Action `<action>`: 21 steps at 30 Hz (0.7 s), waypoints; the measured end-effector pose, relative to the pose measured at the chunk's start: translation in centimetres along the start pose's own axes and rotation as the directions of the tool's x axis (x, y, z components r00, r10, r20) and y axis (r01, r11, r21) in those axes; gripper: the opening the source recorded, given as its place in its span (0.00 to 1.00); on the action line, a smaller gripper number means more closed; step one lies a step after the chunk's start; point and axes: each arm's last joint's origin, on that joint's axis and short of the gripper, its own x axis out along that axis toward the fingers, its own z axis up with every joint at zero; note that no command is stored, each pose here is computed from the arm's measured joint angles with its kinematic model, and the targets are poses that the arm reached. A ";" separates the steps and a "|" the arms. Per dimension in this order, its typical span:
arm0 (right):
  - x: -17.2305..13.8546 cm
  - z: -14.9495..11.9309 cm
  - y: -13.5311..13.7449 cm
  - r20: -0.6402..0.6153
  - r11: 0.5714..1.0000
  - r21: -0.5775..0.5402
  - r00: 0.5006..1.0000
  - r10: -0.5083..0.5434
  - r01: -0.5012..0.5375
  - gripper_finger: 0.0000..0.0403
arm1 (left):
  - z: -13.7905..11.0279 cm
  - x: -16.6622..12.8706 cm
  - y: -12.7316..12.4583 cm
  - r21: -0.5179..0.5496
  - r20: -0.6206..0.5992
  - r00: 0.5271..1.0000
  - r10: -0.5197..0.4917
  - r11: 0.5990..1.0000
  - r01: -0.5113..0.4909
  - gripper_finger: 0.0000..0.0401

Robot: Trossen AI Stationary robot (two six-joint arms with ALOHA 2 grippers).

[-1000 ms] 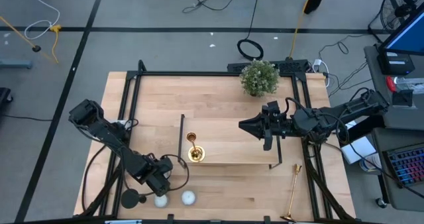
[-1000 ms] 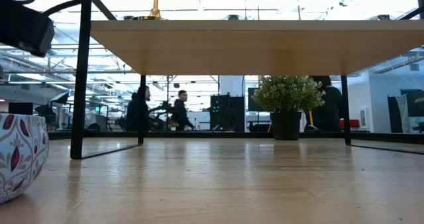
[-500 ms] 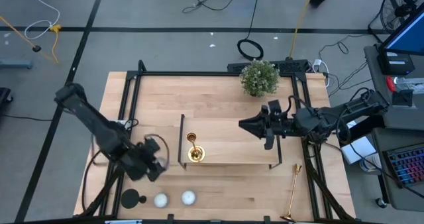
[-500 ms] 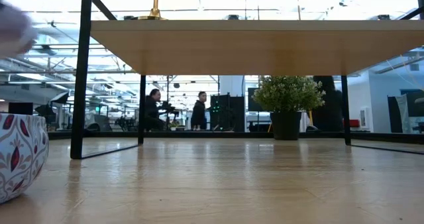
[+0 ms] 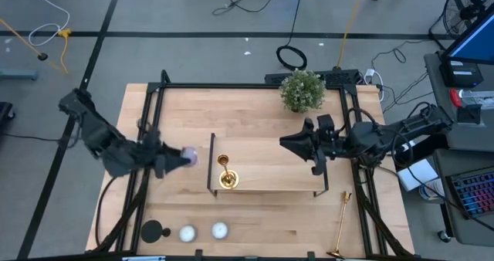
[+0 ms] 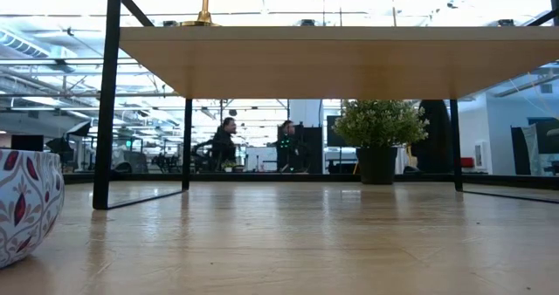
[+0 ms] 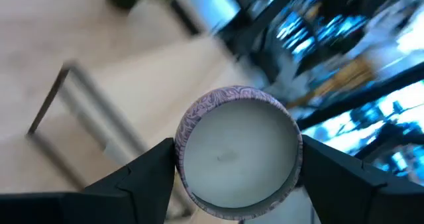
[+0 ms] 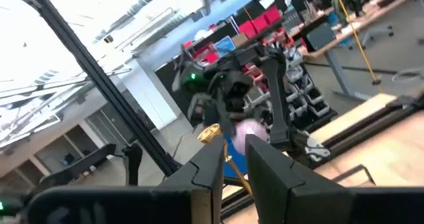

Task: Pick & Place candle stick holders
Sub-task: Put the pink scented candle on the shelf

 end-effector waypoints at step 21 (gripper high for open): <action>-0.4 2.4 1.3 0.239 0.955 -0.290 0.963 0.128 -0.055 0.34 | 9.3 -1.9 -11.0 0.316 0.346 0.826 -0.444 0.884 0.343 0.70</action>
